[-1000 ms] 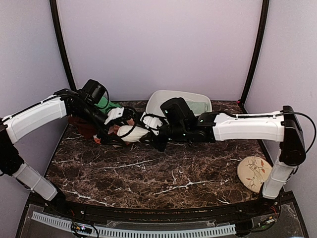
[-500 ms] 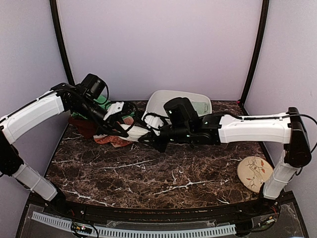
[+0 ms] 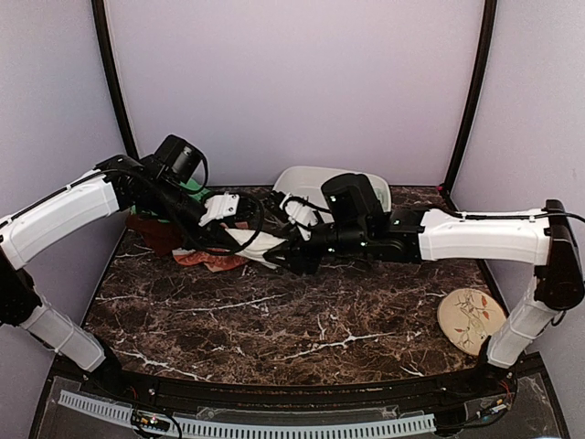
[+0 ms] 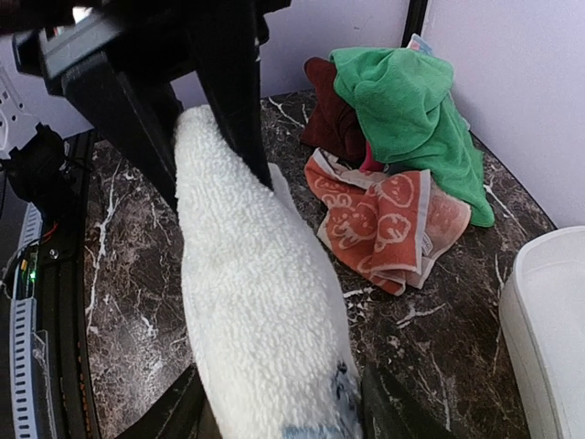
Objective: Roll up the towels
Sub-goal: Pass from the right arm to the left, then pass from the left arm to the right
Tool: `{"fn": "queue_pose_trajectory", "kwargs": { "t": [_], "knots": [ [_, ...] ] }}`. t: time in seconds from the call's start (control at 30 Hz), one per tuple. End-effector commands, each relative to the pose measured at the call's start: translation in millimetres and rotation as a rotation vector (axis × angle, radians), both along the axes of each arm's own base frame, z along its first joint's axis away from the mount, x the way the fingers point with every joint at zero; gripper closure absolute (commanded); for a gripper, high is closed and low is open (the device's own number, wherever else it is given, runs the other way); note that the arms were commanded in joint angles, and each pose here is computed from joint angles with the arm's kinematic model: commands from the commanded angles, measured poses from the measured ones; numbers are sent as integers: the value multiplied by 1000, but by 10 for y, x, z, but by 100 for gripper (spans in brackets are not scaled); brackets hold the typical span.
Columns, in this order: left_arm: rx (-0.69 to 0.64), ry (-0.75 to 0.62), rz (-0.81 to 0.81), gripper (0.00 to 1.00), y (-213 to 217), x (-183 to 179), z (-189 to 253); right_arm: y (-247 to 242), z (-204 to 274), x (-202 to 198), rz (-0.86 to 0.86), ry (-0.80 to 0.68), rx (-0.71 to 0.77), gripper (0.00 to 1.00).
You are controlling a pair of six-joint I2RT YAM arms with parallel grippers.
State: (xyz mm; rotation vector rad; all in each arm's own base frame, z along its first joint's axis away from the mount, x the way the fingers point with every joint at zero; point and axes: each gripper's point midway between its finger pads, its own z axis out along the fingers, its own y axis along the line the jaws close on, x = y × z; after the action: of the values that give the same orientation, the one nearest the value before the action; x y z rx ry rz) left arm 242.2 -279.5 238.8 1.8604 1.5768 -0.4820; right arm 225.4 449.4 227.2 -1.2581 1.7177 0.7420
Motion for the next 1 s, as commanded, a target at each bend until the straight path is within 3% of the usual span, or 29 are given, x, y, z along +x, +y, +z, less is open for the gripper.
{"fn": "queue_pose_trajectory", "kwargs": {
  "t": [0.0, 0.2, 0.33, 0.6, 0.8, 0.97],
  "knots": [
    [34, -211, 74, 100, 111, 249, 182, -179, 653, 16, 16, -23, 163, 43],
    [7, -316, 70, 100, 98, 328, 368, -235, 746, -158, 157, 95, 176, 37],
    [14, -446, -28, 100, 113, 216, 438, -302, 849, -125, 175, 121, 206, 38],
    [-46, -1007, -386, 100, 28, -367, 460, -71, 923, -188, 349, 232, 172, 39],
    [-195, -1505, -649, 100, 27, -868, 470, 24, 715, -541, 570, 483, 163, 38],
    [-255, -1686, -745, 100, -5, -1043, 503, 46, 708, -912, 714, 588, 180, 37]
  ]
}}
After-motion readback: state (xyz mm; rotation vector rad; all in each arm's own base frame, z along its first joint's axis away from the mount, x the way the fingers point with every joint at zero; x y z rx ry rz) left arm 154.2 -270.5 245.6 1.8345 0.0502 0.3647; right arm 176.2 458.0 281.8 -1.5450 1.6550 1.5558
